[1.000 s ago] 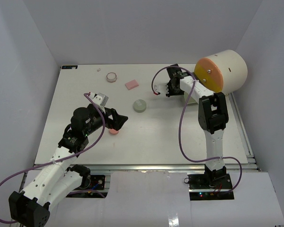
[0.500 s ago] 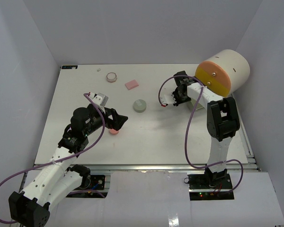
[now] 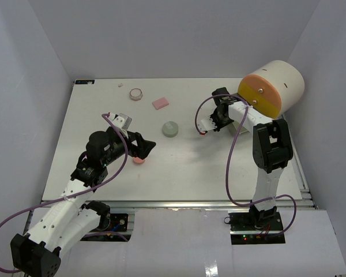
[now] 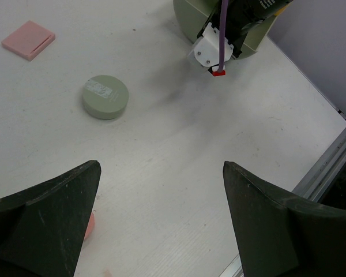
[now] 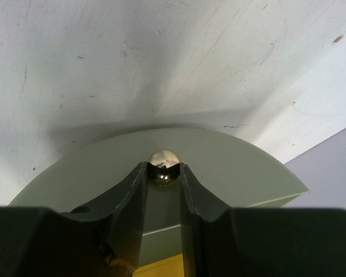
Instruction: Organize the makeup
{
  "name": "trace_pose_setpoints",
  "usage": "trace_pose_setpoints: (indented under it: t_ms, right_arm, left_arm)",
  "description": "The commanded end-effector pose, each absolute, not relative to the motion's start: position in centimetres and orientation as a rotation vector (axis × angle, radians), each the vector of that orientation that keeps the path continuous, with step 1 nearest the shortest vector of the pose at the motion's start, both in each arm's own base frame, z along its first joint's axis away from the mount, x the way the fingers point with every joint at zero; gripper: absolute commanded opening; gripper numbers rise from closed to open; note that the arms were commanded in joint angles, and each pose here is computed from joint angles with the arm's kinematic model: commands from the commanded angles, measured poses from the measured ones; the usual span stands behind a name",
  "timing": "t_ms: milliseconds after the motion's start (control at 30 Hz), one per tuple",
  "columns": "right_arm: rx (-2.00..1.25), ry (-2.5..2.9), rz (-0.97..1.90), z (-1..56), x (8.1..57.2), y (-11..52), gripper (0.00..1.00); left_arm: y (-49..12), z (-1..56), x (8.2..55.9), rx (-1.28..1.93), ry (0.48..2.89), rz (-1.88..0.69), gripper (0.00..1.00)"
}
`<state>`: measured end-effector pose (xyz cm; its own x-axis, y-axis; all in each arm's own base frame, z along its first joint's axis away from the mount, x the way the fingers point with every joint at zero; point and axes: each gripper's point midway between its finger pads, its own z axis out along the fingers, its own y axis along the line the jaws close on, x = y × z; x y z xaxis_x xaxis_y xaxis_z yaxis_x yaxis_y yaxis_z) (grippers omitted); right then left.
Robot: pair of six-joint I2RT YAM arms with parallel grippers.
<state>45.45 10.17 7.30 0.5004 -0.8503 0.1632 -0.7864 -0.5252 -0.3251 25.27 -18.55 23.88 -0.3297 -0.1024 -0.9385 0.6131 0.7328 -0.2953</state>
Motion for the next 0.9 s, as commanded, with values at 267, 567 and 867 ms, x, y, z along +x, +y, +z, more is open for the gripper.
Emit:
trace_pose_setpoints:
  t_ms: [267,567,867]
  right_arm:
    - [-2.617,1.227,-0.578,9.8,46.6,9.3,0.32]
    - [-2.518,1.3,-0.524,10.1,45.6,9.5,0.7]
    - [-2.335,1.388,-0.357,13.0,42.7,11.1,0.77]
  left_arm:
    - [-18.4,25.0,25.3,0.408,1.737,-0.753,0.98]
    - [-18.5,25.0,25.2,0.418,1.733,-0.763,0.98]
    - [-19.4,25.0,24.7,0.46,1.718,-0.817,0.98]
